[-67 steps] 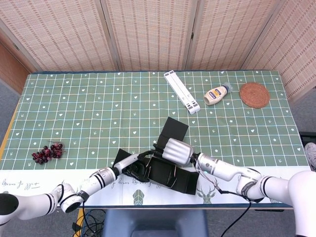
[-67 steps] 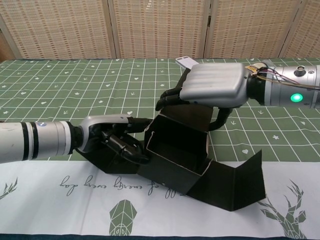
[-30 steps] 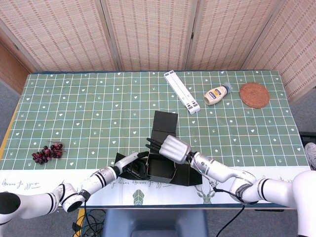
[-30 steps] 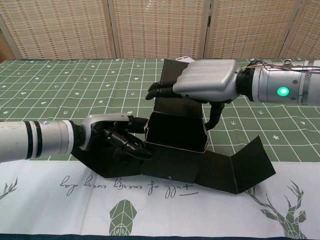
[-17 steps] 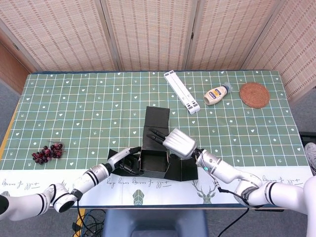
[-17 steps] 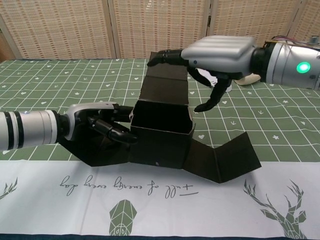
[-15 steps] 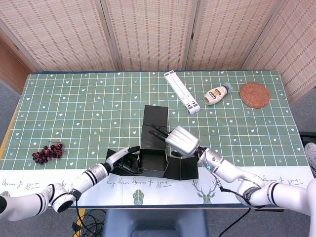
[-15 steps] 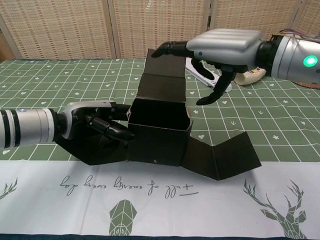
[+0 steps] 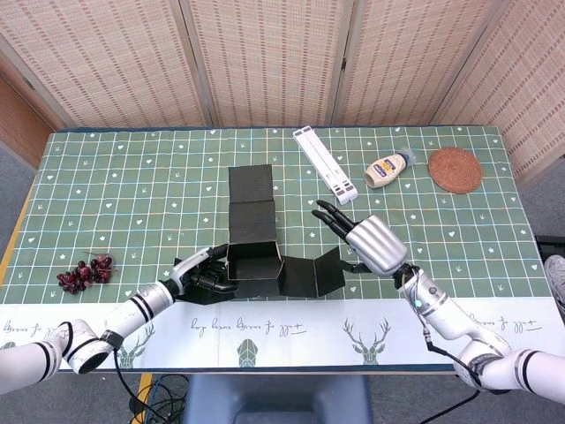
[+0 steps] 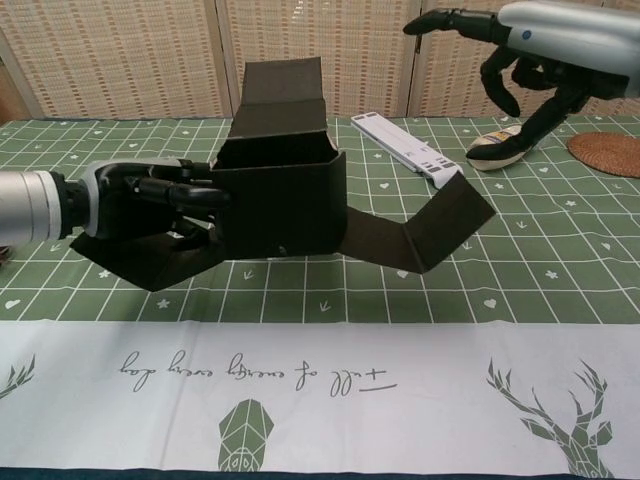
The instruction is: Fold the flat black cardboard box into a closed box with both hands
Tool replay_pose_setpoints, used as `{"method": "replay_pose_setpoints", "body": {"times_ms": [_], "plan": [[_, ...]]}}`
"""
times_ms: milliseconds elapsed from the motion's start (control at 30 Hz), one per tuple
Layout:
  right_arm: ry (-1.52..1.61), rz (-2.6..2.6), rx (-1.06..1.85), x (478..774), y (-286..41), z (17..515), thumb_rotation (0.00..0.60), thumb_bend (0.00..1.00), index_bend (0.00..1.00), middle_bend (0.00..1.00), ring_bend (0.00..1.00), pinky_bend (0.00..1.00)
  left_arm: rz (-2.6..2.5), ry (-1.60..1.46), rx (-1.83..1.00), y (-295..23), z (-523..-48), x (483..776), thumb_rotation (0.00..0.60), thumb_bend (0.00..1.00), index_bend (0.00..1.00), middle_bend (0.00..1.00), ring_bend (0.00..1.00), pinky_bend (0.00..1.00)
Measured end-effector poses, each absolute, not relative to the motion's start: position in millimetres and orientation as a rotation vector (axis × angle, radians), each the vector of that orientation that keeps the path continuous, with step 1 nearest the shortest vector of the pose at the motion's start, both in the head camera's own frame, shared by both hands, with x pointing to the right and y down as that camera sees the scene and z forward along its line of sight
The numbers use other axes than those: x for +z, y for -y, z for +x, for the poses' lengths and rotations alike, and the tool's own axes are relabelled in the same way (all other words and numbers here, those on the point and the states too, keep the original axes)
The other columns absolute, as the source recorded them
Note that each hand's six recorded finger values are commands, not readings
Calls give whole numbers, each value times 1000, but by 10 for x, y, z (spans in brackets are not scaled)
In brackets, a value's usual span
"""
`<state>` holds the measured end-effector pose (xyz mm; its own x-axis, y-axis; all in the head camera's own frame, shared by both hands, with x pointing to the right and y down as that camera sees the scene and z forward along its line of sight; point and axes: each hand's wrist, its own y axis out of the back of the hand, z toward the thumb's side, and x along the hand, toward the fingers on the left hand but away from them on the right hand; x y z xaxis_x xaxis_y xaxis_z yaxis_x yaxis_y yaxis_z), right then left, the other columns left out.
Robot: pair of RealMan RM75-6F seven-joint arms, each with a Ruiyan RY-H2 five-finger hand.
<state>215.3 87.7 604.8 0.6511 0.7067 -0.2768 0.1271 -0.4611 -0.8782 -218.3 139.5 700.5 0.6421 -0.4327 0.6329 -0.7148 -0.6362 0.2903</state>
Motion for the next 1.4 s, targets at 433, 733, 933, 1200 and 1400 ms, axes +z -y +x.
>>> {"method": "replay_pose_setpoints", "body": {"times_ms": [433,733,933,1200,1400], "plan": [[912,-1966,791,5999,-980,2562,600,214,0,41,706,1000,2236,923,607,-1111,-2301,6855,600,95,216,209,532,787],[975,-1972,776,6120,-1038,2487,600,212,0,17,706,1000,2159,939,526,-980,-2312,6786,600,94,213,209,532,787],[1005,-1944,724,6244,-1089,2246,600,163,0,0,705,1000,2144,931,502,-946,-2315,6734,600,95,210,209,532,787],[1072,-1848,633,6385,-1141,1894,600,144,0,0,704,1000,2145,894,488,-971,-2319,6673,600,95,209,209,532,787],[1128,-1790,512,6342,-1122,1603,600,184,0,0,704,1000,2228,841,562,-1041,-2349,6703,600,95,209,210,532,787]]}}
